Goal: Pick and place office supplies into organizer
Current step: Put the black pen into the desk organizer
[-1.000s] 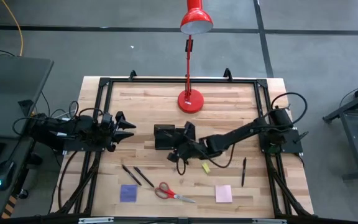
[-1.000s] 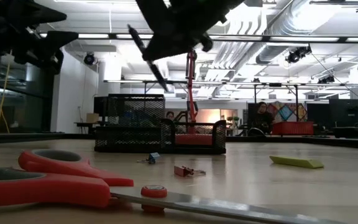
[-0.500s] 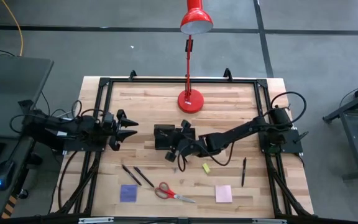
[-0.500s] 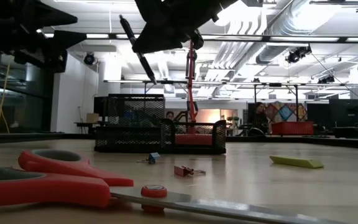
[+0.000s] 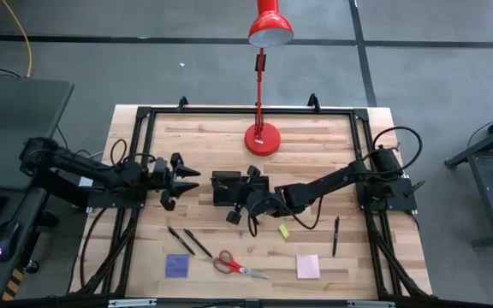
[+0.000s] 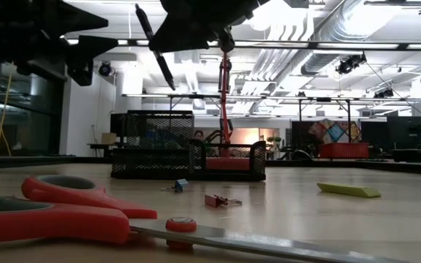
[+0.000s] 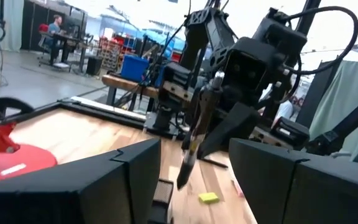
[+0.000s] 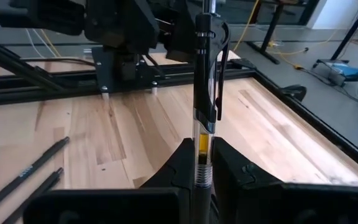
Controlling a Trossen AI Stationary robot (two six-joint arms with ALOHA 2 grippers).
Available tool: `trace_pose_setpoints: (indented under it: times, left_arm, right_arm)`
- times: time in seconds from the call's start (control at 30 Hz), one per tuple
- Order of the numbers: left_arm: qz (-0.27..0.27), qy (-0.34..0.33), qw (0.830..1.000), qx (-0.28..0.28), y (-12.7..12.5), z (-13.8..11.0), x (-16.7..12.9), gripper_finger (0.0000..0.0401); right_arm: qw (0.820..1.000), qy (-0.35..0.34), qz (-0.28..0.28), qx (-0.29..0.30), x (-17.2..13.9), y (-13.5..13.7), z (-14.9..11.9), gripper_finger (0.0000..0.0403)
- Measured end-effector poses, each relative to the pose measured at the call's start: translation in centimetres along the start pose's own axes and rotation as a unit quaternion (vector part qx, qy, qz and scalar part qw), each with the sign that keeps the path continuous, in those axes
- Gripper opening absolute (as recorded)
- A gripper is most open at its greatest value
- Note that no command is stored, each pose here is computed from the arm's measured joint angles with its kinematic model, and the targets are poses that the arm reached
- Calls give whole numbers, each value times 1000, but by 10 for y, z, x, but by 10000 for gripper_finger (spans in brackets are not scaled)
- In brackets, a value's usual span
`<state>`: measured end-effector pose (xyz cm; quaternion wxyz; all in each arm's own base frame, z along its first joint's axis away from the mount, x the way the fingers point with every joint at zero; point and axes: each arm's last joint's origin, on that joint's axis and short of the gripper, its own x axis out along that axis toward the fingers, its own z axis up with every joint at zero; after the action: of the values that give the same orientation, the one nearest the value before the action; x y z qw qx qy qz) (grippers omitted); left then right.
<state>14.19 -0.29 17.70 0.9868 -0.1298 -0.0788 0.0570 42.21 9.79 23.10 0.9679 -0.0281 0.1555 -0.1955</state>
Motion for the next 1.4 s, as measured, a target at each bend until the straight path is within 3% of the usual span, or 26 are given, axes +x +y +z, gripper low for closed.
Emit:
trace_pose_setpoints:
  times: [0.27, 0.8, 1.03, 1.2, 1.4]
  left_arm:
    - [-8, 0, 1000, 4, -1, -6, 10, 184]
    - [-13, 55, 997, 56, -12, -9, 64, 184]
    - [-24, 47, 997, 61, -14, -5, 68, 183]
    - [-24, 46, 997, 62, -14, -4, 68, 161]
    - [-22, 47, 997, 62, -14, -5, 68, 101]
  right_arm:
    - [1000, 2, 17, 23, 6, -7, 1, 16]
    - [999, 8, 17, 38, 8, -10, 1, 16]
    - [999, 24, 18, 37, 8, -10, -3, 16]
    - [999, 24, 7, 33, 4, -6, -4, 16]
    - [999, 23, 5, 32, 4, -6, -4, 16]
